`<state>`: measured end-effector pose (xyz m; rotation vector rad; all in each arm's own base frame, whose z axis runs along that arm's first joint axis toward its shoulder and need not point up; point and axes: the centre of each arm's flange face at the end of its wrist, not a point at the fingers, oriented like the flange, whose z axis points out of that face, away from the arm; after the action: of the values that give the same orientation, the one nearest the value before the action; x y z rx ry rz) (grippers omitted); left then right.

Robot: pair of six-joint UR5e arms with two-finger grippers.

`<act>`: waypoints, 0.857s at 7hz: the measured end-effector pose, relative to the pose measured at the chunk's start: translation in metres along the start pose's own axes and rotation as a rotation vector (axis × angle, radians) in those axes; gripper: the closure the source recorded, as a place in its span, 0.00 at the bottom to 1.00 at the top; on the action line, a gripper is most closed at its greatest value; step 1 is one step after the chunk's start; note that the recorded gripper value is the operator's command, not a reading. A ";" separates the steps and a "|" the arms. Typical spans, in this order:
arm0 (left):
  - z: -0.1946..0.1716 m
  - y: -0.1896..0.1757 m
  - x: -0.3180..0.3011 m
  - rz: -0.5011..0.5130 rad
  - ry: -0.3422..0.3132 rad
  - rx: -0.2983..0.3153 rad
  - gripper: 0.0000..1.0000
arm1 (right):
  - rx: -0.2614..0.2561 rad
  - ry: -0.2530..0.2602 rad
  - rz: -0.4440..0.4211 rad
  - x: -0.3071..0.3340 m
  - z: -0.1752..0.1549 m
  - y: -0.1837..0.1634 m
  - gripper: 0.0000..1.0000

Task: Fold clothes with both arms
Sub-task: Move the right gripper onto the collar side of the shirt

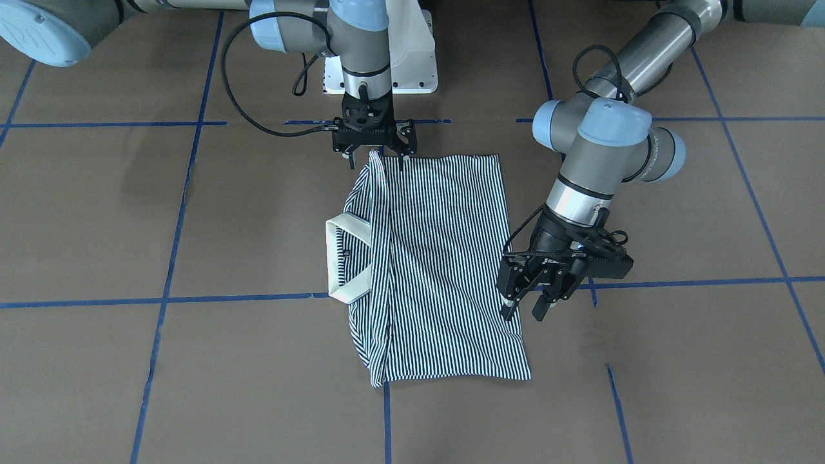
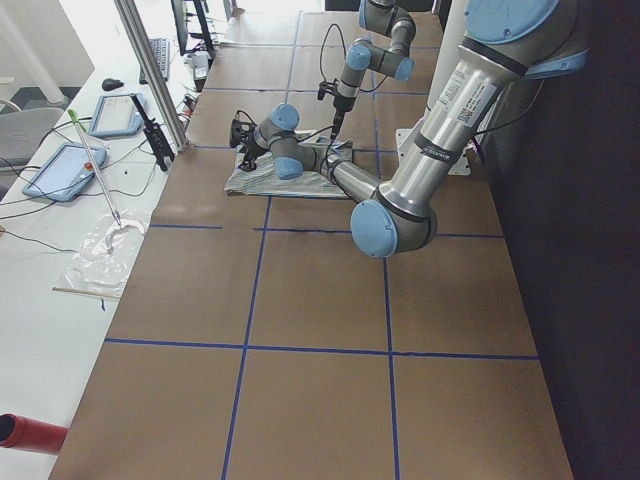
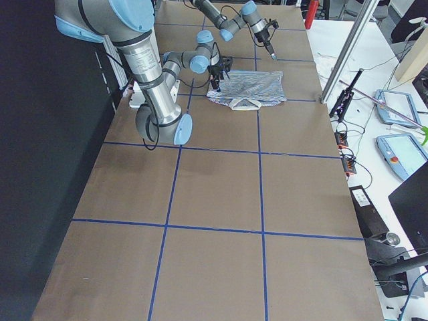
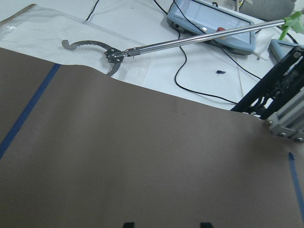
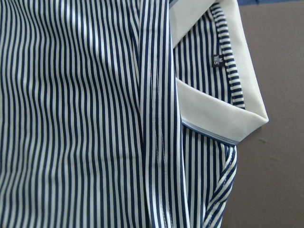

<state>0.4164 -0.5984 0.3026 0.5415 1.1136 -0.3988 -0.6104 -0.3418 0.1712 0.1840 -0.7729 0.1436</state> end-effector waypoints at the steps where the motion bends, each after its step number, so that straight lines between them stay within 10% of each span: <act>1: 0.000 0.000 0.000 0.000 0.001 -0.001 0.36 | -0.040 0.042 -0.059 -0.004 0.013 0.010 0.00; 6: 0.000 0.002 0.001 0.001 0.001 -0.004 0.37 | -0.161 0.155 -0.113 0.011 0.041 0.028 0.00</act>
<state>0.4175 -0.5970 0.3020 0.5392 1.1153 -0.3957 -0.6360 -0.3230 0.2104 0.0622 -0.6150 -0.0118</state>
